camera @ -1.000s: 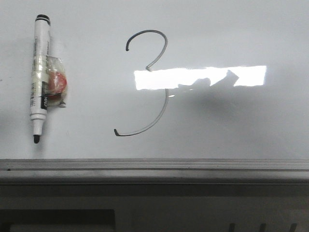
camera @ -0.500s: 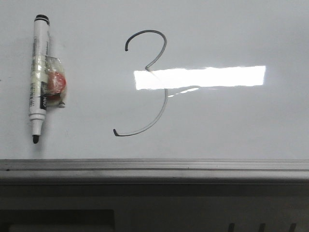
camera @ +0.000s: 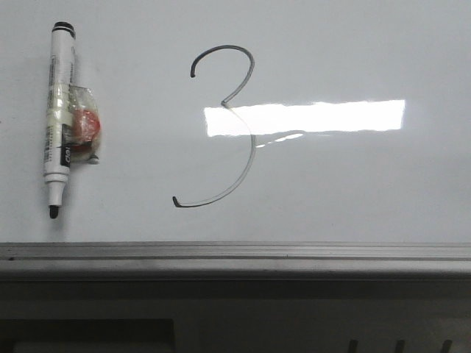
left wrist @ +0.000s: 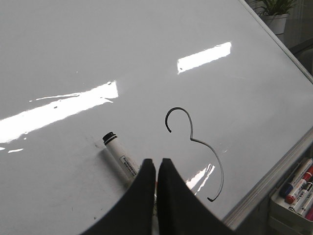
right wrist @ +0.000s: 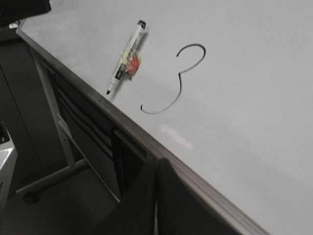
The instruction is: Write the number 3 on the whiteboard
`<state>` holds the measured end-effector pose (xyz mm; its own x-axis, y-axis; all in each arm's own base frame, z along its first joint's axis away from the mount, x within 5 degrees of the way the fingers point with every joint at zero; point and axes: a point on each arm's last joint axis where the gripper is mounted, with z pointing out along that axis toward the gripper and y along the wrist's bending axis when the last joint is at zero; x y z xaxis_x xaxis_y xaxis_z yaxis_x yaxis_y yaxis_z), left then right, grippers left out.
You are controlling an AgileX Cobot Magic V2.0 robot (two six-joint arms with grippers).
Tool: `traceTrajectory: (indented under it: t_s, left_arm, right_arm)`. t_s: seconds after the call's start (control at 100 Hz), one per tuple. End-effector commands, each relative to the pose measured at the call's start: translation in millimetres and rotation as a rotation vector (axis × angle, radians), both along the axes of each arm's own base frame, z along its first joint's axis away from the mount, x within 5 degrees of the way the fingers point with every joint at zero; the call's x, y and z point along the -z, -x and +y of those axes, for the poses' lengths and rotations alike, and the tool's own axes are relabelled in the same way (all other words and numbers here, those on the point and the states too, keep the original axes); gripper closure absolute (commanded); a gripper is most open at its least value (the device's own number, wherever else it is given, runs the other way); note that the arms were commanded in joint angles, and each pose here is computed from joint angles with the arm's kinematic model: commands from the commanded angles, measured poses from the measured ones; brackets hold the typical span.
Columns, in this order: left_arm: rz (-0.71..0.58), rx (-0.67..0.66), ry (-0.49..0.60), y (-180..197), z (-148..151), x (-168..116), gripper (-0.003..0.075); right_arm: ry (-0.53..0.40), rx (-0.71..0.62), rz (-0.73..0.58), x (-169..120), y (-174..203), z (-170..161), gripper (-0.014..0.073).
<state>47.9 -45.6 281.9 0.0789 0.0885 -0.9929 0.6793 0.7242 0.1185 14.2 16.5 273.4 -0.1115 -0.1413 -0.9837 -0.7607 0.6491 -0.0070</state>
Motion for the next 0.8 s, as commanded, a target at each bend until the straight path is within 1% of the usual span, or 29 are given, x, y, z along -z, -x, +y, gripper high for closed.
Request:
traceTrajectory:
  t_s: [0.0, 0.5, 0.71, 0.79]
  left_arm:
    - [-0.073, -0.011, 0.074, 0, 1, -16, 0.0741]
    - [-0.067, -0.011, 0.068, -1, 1, -13, 0.0741]
    - [-0.024, -0.021, 0.027, -4, -1, 8, 0.0741]
    - [-0.001, -0.076, 0.007, -7, 1, 16, 0.0741]
  right_arm:
    - [-0.045, 0.002, -0.031, -11, 1, 0, 0.0649]
    - [-0.045, 0.002, -0.031, -11, 1, 0, 0.0649]
    - [-0.045, 0.002, -0.031, -11, 1, 0, 0.0649]
    - [-0.045, 0.002, -0.031, -11, 1, 0, 0.0649]
